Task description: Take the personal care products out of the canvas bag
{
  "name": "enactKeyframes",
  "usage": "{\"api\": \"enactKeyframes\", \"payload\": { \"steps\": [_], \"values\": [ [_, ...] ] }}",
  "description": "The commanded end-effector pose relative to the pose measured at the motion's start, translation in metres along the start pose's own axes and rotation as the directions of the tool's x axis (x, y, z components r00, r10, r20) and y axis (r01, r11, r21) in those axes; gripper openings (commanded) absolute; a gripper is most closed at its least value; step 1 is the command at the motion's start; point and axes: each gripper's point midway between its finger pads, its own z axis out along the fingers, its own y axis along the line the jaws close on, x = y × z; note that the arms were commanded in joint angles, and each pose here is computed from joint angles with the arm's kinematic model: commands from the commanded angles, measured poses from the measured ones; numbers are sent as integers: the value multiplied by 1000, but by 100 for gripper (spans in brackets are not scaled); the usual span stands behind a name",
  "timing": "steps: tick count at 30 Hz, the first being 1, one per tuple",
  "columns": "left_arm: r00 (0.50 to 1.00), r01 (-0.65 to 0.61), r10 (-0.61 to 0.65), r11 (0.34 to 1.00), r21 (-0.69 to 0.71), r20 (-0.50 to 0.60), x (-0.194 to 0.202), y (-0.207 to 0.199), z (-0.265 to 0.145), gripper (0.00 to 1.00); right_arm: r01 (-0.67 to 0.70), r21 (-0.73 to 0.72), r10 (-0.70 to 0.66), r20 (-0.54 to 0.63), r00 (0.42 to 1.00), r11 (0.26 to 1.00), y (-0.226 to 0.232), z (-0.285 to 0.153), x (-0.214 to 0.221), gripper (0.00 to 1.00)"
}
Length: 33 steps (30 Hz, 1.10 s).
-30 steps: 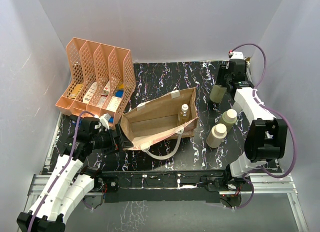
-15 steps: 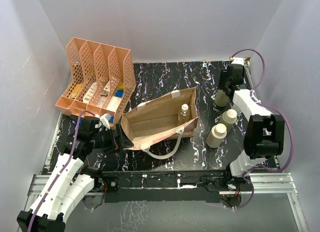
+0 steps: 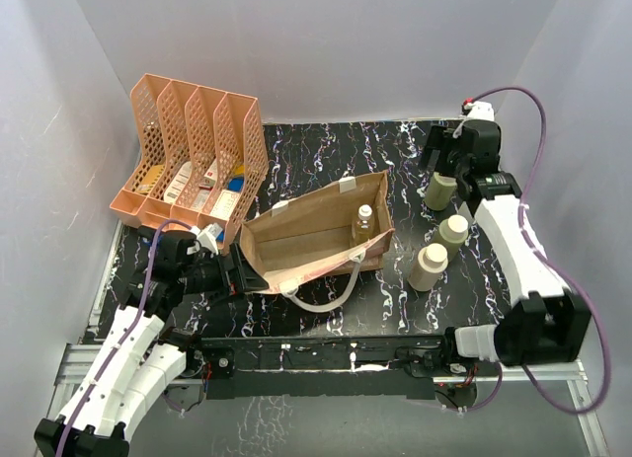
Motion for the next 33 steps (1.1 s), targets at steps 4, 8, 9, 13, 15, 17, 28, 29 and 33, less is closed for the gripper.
{"api": "enactKeyframes", "payload": {
  "steps": [4,8,9,13,15,17,28,29,33],
  "values": [
    [999,4,-3,999,38,-40,6,-5,1,97,10,-418,26,81,996,908,122,-125,-31,90],
    [999,5,-4,1000,23,-43,7,-2,2,97,25,-569,-11,28,1000,822,170,-161,-23,88],
    [999,6,-5,1000,18,-43,7,-1,2,97,33,-611,-27,19,999,791,185,-173,-18,87],
    [999,4,-4,1000,1,-31,5,2,2,97,56,-705,-72,7,997,707,234,-213,0,86],
    [1000,6,-6,1000,2,-26,4,1,1,97,61,-715,-119,-30,992,697,246,-218,19,86],
    [1000,4,-4,1000,5,-25,3,-1,0,97,75,-681,-169,-71,983,728,246,-212,41,86],
    [997,28,-26,999,35,-77,12,-2,4,97,134,-397,-209,-153,966,908,183,-170,91,89],
    [996,29,-27,999,35,-80,13,-2,4,97,140,-369,-212,-162,964,919,177,-166,96,89],
    [997,23,-20,999,36,-72,12,-2,4,97,178,-222,-223,-197,955,959,150,-149,116,89]
  ]
}}
